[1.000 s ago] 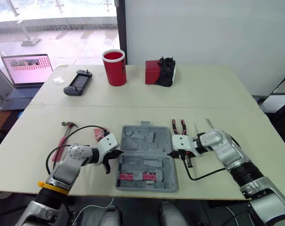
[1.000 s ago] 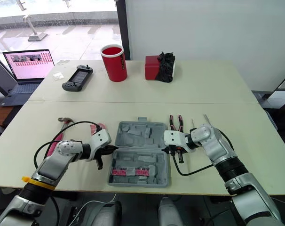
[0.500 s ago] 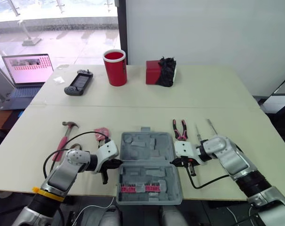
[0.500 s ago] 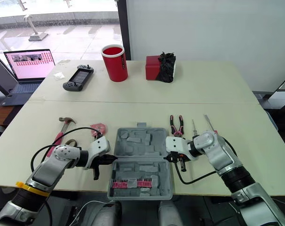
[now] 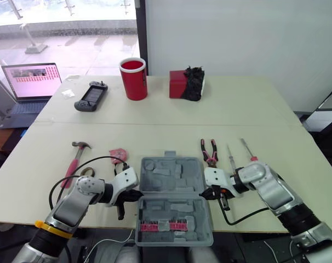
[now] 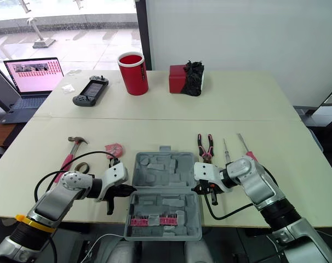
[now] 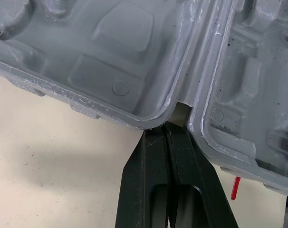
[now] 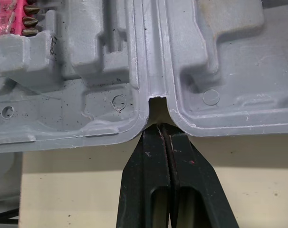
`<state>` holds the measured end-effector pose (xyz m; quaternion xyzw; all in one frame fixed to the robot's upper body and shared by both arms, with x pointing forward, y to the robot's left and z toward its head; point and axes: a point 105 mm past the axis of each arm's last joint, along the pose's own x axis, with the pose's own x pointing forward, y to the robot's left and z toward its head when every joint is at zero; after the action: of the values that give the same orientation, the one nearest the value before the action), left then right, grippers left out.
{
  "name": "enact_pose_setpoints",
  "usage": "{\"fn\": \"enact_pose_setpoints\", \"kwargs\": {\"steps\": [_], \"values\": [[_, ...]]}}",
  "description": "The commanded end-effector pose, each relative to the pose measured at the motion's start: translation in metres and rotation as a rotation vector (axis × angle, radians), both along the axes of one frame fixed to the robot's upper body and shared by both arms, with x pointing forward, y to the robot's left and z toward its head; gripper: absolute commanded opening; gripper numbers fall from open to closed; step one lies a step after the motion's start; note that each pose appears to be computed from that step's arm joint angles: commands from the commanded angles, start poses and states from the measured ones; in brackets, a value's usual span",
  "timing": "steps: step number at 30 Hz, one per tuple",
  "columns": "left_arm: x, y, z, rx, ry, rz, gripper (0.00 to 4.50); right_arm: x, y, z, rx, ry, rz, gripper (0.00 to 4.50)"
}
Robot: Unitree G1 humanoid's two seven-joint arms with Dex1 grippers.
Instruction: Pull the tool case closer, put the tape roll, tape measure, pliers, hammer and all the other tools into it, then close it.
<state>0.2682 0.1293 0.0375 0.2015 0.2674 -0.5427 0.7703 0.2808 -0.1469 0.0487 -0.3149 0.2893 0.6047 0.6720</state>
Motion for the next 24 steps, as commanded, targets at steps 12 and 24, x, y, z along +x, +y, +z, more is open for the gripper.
{"fn": "enact_pose_setpoints", "kwargs": {"steps": [12, 24], "values": [[-0.007, 0.003, -0.004, 0.004, 0.025, -0.028, 0.0, 0.007, -0.016, 0.01, 0.025, -0.024, -0.053, 0.07], [0.015, 0.053, 0.026, -0.017, -0.124, 0.155, 0.0, 0.015, -0.074, 0.032, 0.105, -0.046, -0.251, 0.07]]}}
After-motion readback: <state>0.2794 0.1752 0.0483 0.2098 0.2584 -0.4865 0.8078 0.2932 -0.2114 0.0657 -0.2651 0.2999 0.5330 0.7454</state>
